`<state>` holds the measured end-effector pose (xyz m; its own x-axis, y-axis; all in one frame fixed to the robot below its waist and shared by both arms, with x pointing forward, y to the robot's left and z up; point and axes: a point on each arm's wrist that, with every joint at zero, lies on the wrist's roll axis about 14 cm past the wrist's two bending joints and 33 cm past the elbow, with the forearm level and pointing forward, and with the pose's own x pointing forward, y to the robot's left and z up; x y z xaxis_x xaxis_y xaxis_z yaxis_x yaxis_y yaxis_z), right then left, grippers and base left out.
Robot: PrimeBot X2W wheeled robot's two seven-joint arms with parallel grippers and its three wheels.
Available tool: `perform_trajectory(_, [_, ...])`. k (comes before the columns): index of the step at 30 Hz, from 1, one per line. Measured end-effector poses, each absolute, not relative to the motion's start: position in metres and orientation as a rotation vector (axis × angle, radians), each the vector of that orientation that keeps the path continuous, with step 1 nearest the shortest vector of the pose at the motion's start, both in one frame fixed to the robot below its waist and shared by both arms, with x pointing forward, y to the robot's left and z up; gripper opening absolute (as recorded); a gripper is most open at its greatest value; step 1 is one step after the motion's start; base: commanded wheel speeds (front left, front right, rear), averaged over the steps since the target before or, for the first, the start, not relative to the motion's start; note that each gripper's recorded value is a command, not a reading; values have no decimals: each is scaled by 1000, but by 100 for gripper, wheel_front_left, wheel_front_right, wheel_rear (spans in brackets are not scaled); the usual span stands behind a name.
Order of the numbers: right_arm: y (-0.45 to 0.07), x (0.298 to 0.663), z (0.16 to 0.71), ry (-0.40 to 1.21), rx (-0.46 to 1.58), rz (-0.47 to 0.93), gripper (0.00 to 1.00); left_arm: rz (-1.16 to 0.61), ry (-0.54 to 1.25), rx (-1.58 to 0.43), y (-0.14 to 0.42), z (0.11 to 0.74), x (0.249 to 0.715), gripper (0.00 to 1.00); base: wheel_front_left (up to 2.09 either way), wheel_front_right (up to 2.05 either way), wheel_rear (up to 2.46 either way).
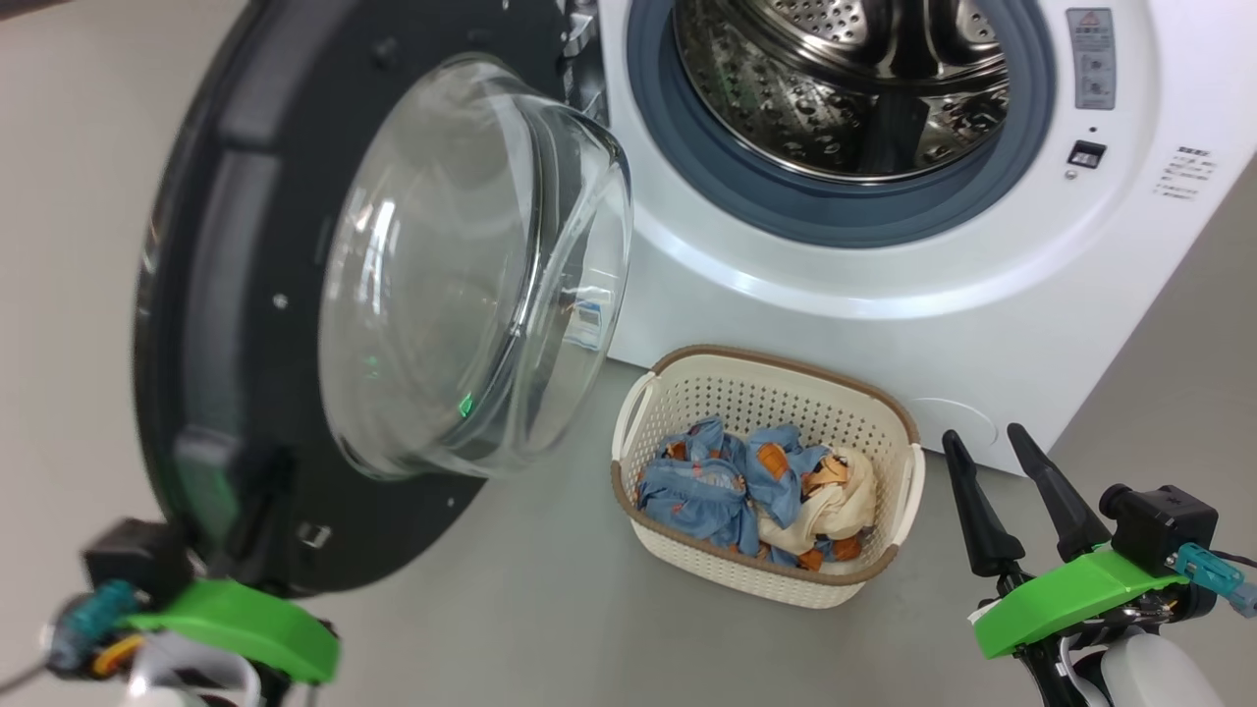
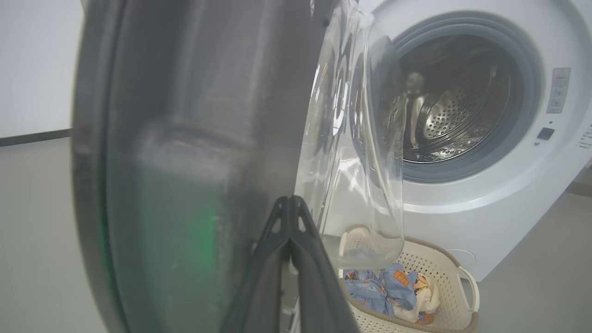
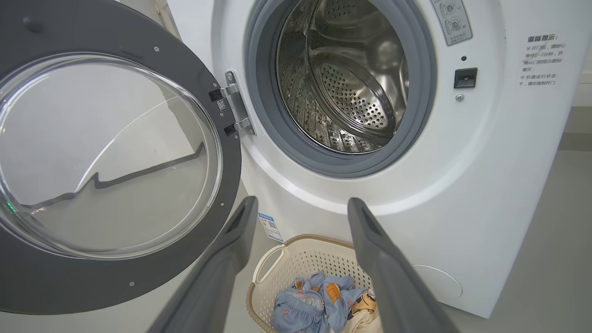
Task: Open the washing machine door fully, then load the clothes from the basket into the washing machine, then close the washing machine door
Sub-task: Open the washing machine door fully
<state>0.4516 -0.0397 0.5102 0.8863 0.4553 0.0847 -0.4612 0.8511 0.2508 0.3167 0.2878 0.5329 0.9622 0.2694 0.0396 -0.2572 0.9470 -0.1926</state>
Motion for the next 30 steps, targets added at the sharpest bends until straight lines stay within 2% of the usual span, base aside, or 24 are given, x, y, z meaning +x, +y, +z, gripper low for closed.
perform_trajectory(17, [-28, 469, 488, 23, 295, 495, 100, 422, 137, -61, 400, 509, 333, 0, 0, 0, 0])
perform_trajectory(30, [-35, 474, 485, 24, 301, 473, 100, 440, 220, 5, 428, 500, 349, 0, 0, 0, 0])
